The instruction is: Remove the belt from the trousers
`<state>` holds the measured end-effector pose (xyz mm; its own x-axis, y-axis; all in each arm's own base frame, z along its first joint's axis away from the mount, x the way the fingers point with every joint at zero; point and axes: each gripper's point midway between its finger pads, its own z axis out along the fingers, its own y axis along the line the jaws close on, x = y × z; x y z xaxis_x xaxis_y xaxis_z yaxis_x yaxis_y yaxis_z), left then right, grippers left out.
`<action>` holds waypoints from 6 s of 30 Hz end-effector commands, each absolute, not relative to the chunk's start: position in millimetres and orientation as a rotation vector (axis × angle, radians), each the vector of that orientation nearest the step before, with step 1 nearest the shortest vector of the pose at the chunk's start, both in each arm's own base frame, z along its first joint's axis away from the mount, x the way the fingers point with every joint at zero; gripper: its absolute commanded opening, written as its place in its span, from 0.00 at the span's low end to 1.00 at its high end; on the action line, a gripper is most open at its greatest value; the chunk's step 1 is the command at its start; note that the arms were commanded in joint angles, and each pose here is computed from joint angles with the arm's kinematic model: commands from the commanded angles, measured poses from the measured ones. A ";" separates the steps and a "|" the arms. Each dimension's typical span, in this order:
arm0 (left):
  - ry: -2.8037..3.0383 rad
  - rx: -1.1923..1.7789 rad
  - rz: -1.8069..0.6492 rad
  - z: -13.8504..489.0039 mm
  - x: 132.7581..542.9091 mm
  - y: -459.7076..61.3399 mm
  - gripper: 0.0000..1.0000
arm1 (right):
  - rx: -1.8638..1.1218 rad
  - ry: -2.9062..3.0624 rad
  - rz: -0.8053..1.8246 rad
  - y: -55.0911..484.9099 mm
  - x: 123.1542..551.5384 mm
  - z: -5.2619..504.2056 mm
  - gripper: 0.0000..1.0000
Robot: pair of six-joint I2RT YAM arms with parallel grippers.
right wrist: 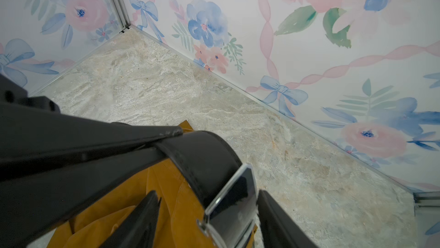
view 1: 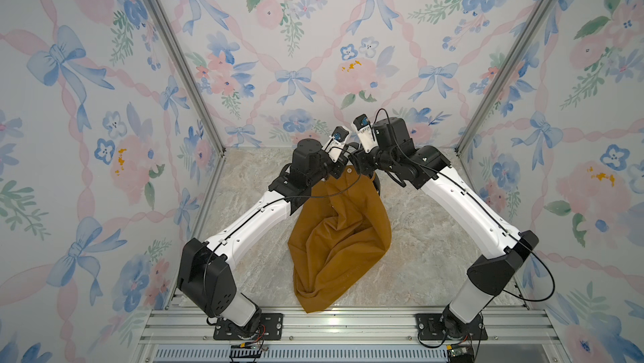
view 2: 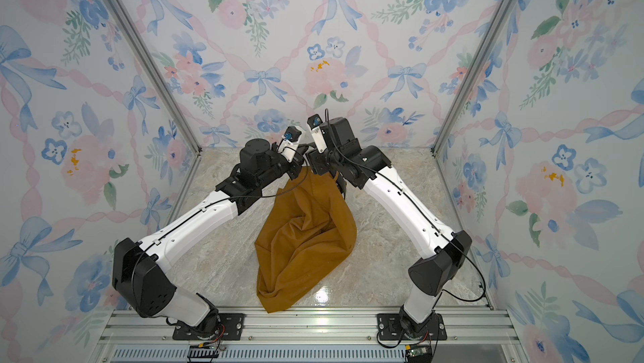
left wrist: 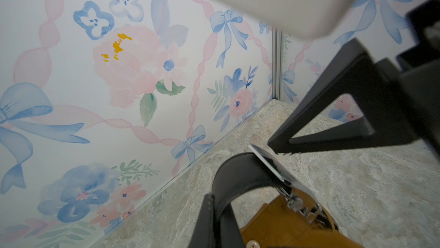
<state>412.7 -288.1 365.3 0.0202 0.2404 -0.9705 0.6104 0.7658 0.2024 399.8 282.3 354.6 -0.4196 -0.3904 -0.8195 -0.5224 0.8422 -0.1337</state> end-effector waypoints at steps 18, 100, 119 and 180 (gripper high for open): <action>1.494 0.655 -0.404 402.4 403.0 -290.2 0.00 | -0.604 2.090 0.180 276.1 410.5 352.5 0.04; 1.332 0.431 -0.546 525.4 395.3 -232.1 0.00 | -0.622 2.362 0.138 260.6 411.6 244.2 0.00; 1.188 0.267 -0.722 547.3 374.5 -151.9 0.00 | -0.492 2.392 0.100 226.5 421.7 212.2 0.00; 2.327 0.502 -0.649 42.4 350.4 -283.5 0.44 | -0.428 2.585 0.246 233.5 498.0 112.5 0.88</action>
